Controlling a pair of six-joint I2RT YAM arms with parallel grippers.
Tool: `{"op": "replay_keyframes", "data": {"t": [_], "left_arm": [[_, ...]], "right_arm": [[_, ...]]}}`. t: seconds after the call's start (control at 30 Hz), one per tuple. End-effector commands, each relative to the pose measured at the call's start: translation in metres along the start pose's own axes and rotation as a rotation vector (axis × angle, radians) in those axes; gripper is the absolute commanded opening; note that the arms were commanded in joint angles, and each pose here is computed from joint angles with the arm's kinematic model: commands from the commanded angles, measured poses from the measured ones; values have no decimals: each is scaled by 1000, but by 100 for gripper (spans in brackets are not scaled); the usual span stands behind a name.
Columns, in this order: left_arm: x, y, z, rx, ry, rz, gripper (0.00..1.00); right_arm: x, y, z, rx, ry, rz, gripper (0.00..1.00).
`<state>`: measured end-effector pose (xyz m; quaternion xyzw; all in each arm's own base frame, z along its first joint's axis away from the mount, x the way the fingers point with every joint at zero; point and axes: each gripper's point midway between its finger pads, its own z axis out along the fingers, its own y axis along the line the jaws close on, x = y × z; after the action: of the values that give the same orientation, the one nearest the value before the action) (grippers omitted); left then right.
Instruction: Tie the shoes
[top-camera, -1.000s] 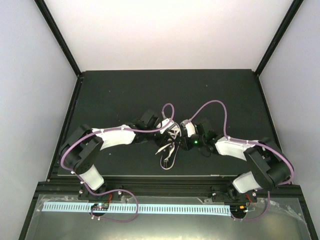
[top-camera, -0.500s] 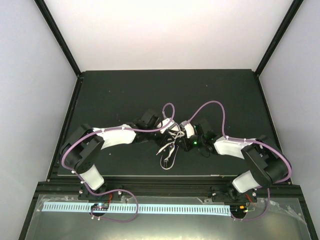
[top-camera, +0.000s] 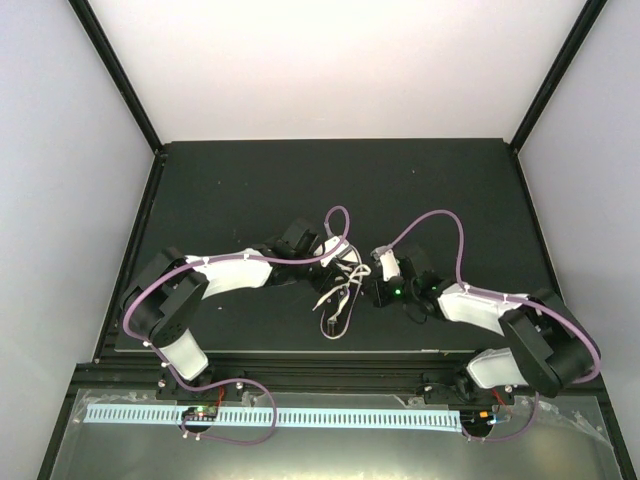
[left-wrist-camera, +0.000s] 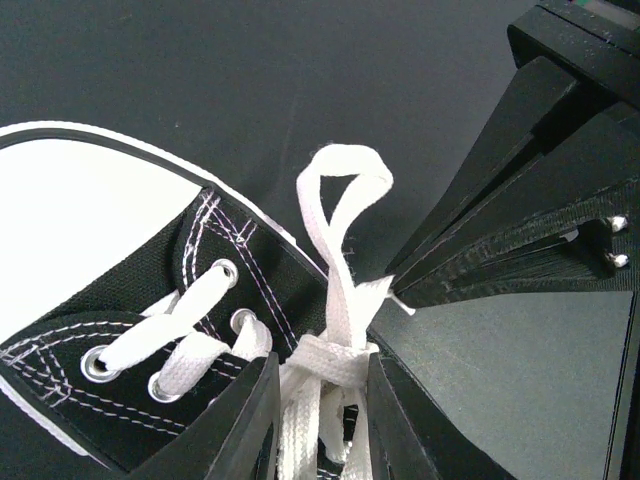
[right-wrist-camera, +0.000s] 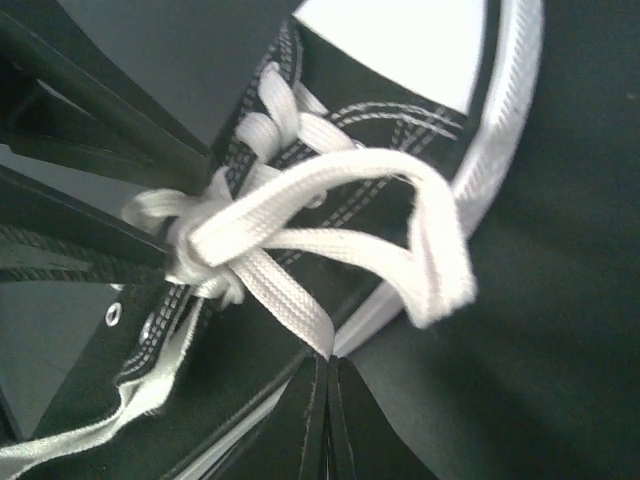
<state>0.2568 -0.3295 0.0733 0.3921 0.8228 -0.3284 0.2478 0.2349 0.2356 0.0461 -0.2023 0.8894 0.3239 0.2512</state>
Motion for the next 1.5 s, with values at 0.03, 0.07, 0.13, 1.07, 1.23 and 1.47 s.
{"op": "replay_keyframes", "data": {"t": [0.03, 0.07, 0.13, 1.07, 1.23, 1.47], "left_arm": [[-12, 0, 1, -11, -21, 20, 25], [-11, 1, 1, -13, -20, 20, 25], [-12, 1, 1, -17, -22, 18, 25], [14, 16, -32, 30, -153, -587, 47], [19, 20, -23, 43, -125, -614, 40], [18, 22, -18, 49, -118, -609, 36]], "right_arm": [[8, -17, -9, 108, -3, 81, 2], [9, -21, -10, 133, 0, 103, 2], [11, -26, -14, 170, 0, 141, 2], [-32, -1, -34, 64, -178, 258, 71], [-28, -4, -24, 59, -156, 265, 65], [-27, -7, -20, 63, -152, 260, 56]]}}
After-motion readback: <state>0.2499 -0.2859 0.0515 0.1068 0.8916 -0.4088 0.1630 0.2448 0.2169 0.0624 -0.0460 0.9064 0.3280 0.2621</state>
